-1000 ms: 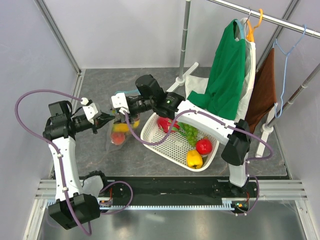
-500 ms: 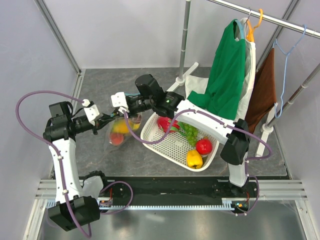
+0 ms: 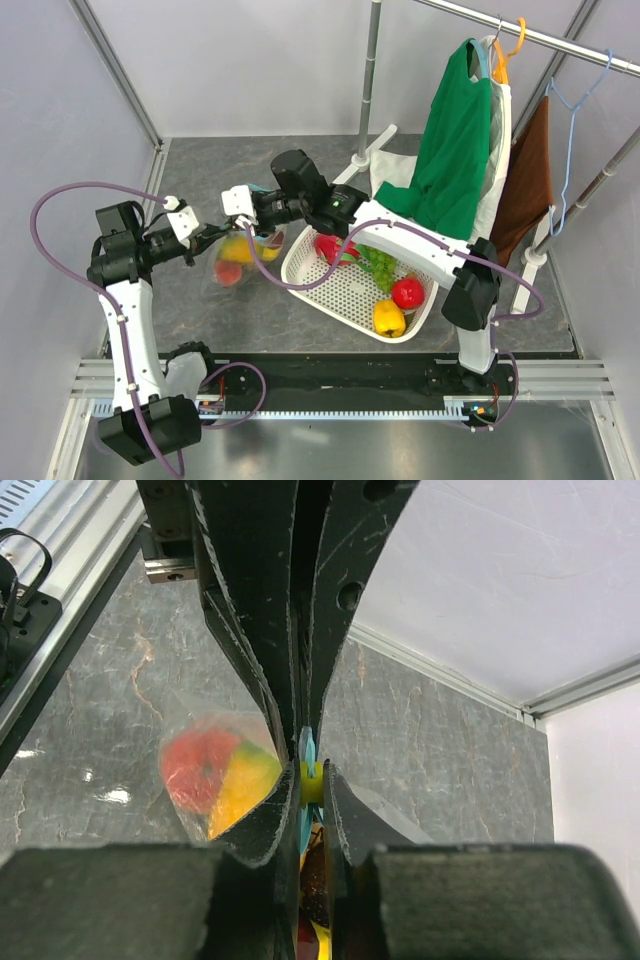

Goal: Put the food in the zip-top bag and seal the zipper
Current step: Zip the zipper food storage bag at the center of the board.

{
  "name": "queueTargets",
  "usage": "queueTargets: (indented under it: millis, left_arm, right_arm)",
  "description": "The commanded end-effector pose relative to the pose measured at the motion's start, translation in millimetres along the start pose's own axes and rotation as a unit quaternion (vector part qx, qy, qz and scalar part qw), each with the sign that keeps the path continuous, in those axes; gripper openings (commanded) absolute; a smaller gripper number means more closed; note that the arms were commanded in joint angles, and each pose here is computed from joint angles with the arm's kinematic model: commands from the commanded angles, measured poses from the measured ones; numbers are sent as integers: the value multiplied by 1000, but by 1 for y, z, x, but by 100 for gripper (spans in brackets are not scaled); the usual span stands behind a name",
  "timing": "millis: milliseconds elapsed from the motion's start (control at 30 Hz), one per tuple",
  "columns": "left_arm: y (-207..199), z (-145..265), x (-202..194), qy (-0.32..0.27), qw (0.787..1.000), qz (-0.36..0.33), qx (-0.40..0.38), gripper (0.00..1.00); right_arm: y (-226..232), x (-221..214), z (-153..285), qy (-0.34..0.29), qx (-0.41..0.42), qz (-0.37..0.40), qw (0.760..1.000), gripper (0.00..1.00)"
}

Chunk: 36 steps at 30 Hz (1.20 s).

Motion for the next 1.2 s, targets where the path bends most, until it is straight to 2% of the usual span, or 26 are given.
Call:
queueTargets:
  millis: [0,267,533,733,767,800,1000,1167]
  left_arm:
    - [1,2,18,-35,999,-35,-1,2]
    - [-2,3,23,-42,998,-43,-5,2]
    - [-5,4,25,-45,998,-46,-5,2]
    - [4,9,33,-56,998,-23,8,2]
    - [11,11,38,-61,997,-37,18,2]
    - [10,11,38,-66,998,-6,20,2]
    - [27,18,55,-95,993,6,74,2]
    - [48,22,59,-100,985,48,136,2]
  right_arm:
    - [-8,-15,25,47,-21,-11,999,0]
    - [-9,-30,32,74,-28,-19,997,0]
    - [-16,-27,32,71,-36,-29,996,0]
    - [-13,-40,41,95,-37,-27,994,0]
    - [-14,-41,43,100,-40,-25,994,0]
    - [-14,-45,45,105,-41,-25,993,0]
    - [-19,-58,57,127,-52,-37,990,0]
    - [-22,-68,70,142,-58,-49,987,0]
Point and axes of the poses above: each gripper's point midway between its finger pads, its own z axis back along the fingers, its own y axis along the line the jaws close on, x = y × z, the point moved 6 cm from there along z, back along the fingers, and after that the axes turned 13 degrees about z, right-handed, at the moved point
